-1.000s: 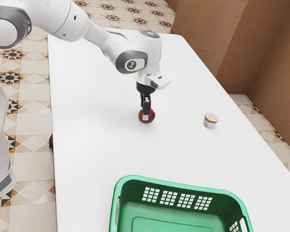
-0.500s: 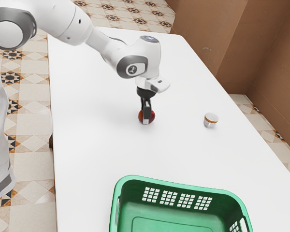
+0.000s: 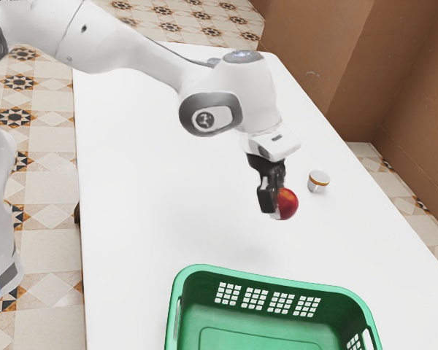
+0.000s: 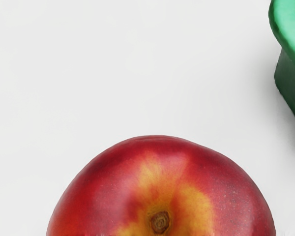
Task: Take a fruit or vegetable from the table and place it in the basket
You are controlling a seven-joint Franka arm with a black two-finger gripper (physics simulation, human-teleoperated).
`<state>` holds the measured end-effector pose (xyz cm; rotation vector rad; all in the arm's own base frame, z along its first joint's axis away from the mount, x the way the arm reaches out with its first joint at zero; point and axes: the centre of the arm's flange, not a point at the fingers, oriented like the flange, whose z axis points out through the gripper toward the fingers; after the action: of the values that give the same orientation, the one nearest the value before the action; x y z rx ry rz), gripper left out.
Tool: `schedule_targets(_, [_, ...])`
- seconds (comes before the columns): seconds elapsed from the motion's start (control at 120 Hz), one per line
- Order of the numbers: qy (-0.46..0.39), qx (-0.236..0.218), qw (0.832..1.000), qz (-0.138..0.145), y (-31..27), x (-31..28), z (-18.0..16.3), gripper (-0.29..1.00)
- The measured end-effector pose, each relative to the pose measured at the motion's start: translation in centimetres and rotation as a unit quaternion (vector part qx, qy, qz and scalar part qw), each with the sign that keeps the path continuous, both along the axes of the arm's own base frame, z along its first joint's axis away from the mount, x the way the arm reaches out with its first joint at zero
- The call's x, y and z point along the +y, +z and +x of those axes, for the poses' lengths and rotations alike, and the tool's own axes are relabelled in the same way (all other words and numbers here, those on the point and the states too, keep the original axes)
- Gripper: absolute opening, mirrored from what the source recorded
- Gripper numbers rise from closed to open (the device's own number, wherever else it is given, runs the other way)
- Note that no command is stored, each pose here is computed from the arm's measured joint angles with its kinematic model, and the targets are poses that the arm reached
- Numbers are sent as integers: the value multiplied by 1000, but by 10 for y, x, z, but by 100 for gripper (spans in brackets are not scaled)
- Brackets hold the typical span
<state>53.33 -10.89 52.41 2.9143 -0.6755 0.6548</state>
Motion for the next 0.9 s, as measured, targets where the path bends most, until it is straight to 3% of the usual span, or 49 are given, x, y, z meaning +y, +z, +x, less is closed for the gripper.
schedule_targets(0.075, [-79,-50,996,-3,37,-99,-15,35])
schedule_targets(0.15, [-121,-79,989,-14,55,-156,-31,36])
schedule_targets(0.367, [-171,-62,981,-69,-16,-269,-20,34])
schedule_targets(0.392, [-166,-65,981,-74,-17,-268,-17,41])
schedule_targets(0.508, [-131,-71,985,-82,-23,-244,0,58])
schedule_targets(0.667, [-102,-78,988,-88,-25,-223,12,66])
schedule_targets(0.717, [-56,-88,987,-120,3,-200,13,67])
schedule_targets(0.767, [46,-52,986,-151,0,-149,7,68])
schedule_targets(0.833, [177,-27,967,-182,73,-73,4,69])
schedule_targets(0.9, [355,5,913,-202,144,69,-4,70])
